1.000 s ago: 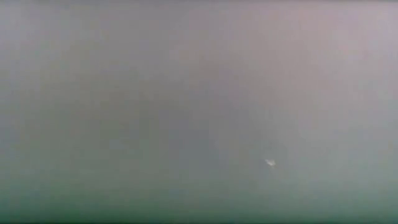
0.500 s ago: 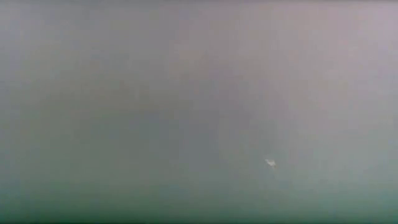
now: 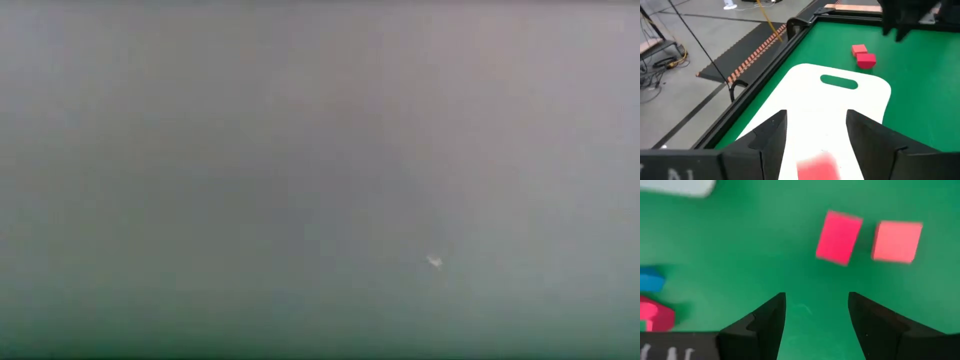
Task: Sort & place blocks by color
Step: Put the left blue block into the black bin
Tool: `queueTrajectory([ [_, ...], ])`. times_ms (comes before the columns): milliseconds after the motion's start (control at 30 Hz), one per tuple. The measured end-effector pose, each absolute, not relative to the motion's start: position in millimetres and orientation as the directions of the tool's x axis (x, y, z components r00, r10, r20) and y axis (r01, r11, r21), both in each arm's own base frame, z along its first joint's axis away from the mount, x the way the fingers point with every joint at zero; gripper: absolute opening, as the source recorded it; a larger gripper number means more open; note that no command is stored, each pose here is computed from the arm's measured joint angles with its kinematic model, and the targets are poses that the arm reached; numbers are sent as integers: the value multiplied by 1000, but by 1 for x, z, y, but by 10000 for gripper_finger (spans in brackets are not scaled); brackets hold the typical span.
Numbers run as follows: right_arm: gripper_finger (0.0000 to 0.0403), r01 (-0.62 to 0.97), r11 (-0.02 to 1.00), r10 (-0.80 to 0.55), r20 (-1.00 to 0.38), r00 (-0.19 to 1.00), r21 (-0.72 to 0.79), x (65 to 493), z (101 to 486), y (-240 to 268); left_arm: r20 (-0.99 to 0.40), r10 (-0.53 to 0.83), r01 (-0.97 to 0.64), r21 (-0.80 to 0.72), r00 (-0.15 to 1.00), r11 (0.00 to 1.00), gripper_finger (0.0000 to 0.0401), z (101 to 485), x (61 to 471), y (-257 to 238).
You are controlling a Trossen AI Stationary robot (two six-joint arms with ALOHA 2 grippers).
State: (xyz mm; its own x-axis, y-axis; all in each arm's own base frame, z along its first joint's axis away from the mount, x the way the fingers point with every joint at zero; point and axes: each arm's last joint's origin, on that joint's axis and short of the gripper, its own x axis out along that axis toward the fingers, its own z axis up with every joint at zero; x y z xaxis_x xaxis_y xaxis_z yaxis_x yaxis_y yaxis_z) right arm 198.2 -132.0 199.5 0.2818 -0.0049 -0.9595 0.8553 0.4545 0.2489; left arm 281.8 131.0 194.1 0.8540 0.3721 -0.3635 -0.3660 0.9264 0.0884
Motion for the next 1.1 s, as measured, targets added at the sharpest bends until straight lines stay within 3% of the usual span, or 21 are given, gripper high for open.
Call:
queueTrajectory([
  [233,205,830,504,29,-965,262,240,199,184,-115,-357,372,-380,50,857,924,162,195,282,131],
  [500,205,578,711,118,-878,464,401,229,196,-83,-191,375,-391,-56,907,918,129,211,288,127],
  [667,205,444,807,145,-859,491,389,238,198,-66,-145,327,-343,-103,934,934,129,224,288,114],
  [900,205,437,816,227,-905,361,379,227,195,-49,-75,242,-249,-108,967,963,129,247,286,89],
  [1100,205,86,939,303,-918,255,334,214,202,-20,-51,212,-216,-90,976,972,129,256,283,78],
])
